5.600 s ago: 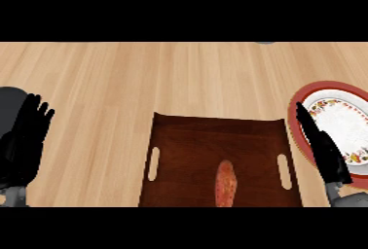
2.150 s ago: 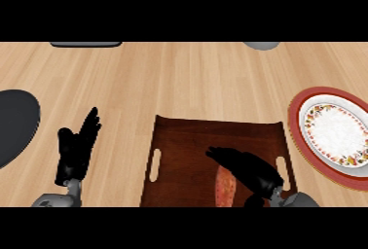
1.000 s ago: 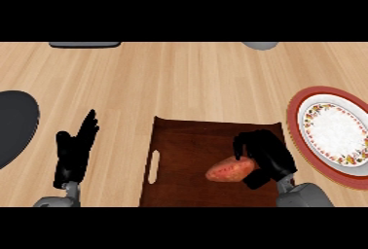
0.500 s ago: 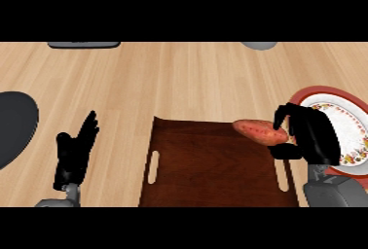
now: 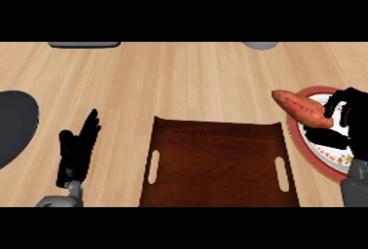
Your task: Pick the sweet potato from the tray and place it in the plate
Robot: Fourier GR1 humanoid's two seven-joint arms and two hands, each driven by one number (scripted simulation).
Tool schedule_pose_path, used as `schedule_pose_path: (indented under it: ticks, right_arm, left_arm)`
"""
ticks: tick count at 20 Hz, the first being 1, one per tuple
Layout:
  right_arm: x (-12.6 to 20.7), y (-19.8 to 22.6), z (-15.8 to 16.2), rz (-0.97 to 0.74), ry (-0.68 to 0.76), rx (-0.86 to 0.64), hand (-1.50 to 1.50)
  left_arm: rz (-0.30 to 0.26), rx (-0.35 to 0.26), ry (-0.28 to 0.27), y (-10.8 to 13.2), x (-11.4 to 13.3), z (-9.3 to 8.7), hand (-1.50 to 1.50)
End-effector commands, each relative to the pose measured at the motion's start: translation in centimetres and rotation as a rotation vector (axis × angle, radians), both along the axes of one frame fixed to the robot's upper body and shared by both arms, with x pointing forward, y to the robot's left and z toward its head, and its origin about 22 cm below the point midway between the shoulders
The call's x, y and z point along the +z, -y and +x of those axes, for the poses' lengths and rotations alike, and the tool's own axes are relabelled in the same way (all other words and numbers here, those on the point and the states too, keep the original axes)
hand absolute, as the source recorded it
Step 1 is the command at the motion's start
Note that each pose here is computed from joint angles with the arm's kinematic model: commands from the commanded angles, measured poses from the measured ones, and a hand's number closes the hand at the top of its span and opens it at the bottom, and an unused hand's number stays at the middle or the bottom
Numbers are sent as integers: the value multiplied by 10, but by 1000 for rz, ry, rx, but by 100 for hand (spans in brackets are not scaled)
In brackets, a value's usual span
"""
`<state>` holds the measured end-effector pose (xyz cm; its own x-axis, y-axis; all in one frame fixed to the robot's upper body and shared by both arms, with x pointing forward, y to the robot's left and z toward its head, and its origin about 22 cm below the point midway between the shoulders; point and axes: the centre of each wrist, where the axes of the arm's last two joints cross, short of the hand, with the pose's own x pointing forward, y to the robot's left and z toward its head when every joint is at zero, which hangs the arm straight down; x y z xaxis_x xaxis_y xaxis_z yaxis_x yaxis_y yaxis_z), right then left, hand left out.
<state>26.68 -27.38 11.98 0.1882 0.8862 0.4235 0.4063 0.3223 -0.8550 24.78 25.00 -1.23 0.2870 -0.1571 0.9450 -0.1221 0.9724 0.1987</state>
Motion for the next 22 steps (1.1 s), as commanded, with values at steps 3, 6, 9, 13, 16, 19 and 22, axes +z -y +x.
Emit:
schedule_pose_path:
  ticks: [3,6,9,13,16,19,22]
  right_arm:
    - [7,43,13,42,5,-101,150]
    - [-8,85,27,48,-29,-147,150]
    - [-10,101,31,50,-68,-147,150]
    - [-29,106,58,27,-131,-169,150]
    - [-50,137,40,61,-261,-152,150]
    - [-74,134,48,116,-340,-106,150]
    - [-80,137,53,189,-447,-62,150]
  left_arm:
    - [6,-5,-14,-9,-1,10,0]
    - [2,-11,26,16,-3,-16,0]
    - [12,-9,6,-2,12,1,0]
    - [15,-15,4,-26,11,8,0]
    - [8,-15,1,-2,2,0,0]
    - [6,-22,-3,-5,6,-3,0]
    - [-17,-19,-5,1,0,1,0]
